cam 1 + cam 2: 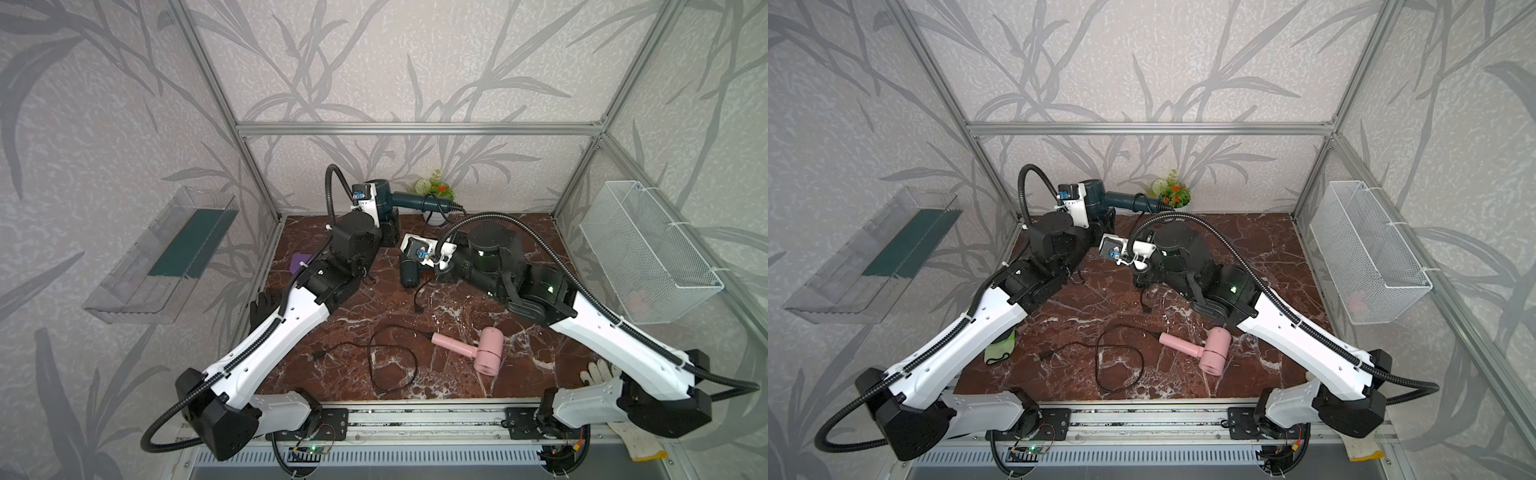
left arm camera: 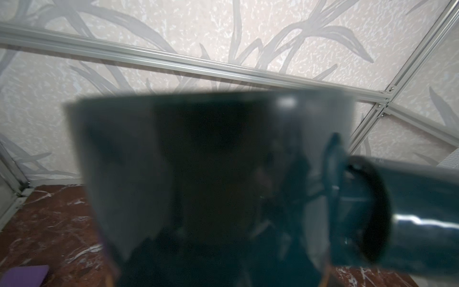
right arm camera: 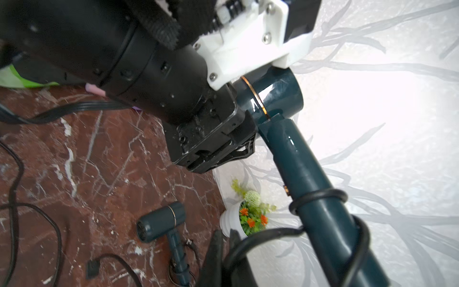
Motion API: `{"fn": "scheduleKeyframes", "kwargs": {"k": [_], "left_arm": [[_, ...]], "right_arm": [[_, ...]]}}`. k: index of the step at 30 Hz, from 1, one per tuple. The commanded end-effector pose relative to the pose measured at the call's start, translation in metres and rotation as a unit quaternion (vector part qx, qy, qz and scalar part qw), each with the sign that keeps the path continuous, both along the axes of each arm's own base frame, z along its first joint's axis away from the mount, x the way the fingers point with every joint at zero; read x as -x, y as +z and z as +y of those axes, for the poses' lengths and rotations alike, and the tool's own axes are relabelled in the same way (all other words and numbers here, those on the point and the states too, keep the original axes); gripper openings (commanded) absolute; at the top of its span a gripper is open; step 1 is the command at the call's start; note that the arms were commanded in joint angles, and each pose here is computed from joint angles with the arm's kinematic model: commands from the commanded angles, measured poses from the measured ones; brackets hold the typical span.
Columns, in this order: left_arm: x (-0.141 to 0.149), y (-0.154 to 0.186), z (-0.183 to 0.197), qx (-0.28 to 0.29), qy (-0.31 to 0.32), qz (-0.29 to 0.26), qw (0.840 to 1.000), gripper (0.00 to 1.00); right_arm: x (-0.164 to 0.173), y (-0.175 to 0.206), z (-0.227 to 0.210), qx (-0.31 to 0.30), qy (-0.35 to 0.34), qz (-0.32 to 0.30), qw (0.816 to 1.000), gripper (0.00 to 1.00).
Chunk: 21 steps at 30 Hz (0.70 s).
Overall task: Wrap the cord around the hair dryer
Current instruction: Wrap the power cord around the hair dryer.
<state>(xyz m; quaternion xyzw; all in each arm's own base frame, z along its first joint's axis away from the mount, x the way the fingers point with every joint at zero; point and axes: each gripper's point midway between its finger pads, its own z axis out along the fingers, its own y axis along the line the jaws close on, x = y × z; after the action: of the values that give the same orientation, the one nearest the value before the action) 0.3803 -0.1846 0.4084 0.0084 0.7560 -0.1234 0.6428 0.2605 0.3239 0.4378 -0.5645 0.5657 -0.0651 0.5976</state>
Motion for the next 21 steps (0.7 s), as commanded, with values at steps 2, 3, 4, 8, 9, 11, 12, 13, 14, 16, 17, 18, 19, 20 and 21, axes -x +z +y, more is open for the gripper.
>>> {"fn": "scheduleKeyframes", "kwargs": {"k": [2,3,4,8,9,11,12,13,14,16,17,18,19,20,21], "left_arm": [[-0.012,-0.023,0.028,-0.149,0.068,0.041,0.986,0.00],[-0.010,-0.029,0.029,-0.168,0.063,0.050,0.982,0.00],[-0.008,-0.035,0.029,-0.188,0.055,0.060,0.979,0.00],[0.005,-0.050,0.035,-0.243,0.038,0.087,0.965,0.00],[0.008,-0.053,0.036,-0.253,0.032,0.092,0.962,0.00],[0.015,-0.057,0.037,-0.271,0.015,0.099,0.957,0.00],[0.018,-0.057,0.036,-0.276,0.007,0.101,0.956,0.00],[0.023,-0.058,0.035,-0.281,-0.006,0.104,0.954,0.00],[0.027,-0.058,0.033,-0.285,-0.018,0.106,0.953,0.00],[0.037,-0.059,0.028,-0.283,-0.051,0.106,0.952,0.00],[0.043,-0.059,0.024,-0.278,-0.072,0.105,0.952,0.00],[0.049,-0.058,0.020,-0.272,-0.091,0.101,0.953,0.00],[0.056,-0.056,0.015,-0.264,-0.117,0.094,0.953,0.00],[0.065,-0.054,0.009,-0.254,-0.145,0.085,0.953,0.00],[0.072,-0.050,0.004,-0.242,-0.167,0.074,0.953,0.00]], "right_arm": [[0.021,0.010,-0.005,0.141,0.019,-0.046,0.989,0.00],[0.019,0.016,-0.008,0.156,0.013,-0.054,0.986,0.00],[0.017,0.021,-0.010,0.174,0.006,-0.063,0.983,0.00],[0.010,0.037,-0.014,0.230,-0.012,-0.121,0.966,0.00],[0.008,0.040,-0.017,0.238,-0.021,-0.127,0.963,0.00],[0.005,0.045,-0.019,0.253,-0.027,-0.143,0.956,0.00],[0.004,0.046,-0.020,0.258,-0.028,-0.148,0.954,0.00],[0.003,0.048,-0.020,0.265,-0.029,-0.155,0.951,0.00],[0.002,0.048,-0.021,0.271,-0.028,-0.161,0.949,0.00],[-0.001,0.052,-0.022,0.272,-0.026,-0.169,0.947,0.00],[-0.004,0.052,-0.024,0.272,-0.025,-0.171,0.947,0.00],[-0.007,0.052,-0.027,0.274,-0.024,-0.171,0.946,0.00],[-0.010,0.051,-0.030,0.273,-0.022,-0.171,0.946,0.00],[-0.013,0.051,-0.033,0.268,-0.019,-0.170,0.948,0.00],[-0.016,0.049,-0.035,0.263,-0.014,-0.167,0.950,0.00]]}}
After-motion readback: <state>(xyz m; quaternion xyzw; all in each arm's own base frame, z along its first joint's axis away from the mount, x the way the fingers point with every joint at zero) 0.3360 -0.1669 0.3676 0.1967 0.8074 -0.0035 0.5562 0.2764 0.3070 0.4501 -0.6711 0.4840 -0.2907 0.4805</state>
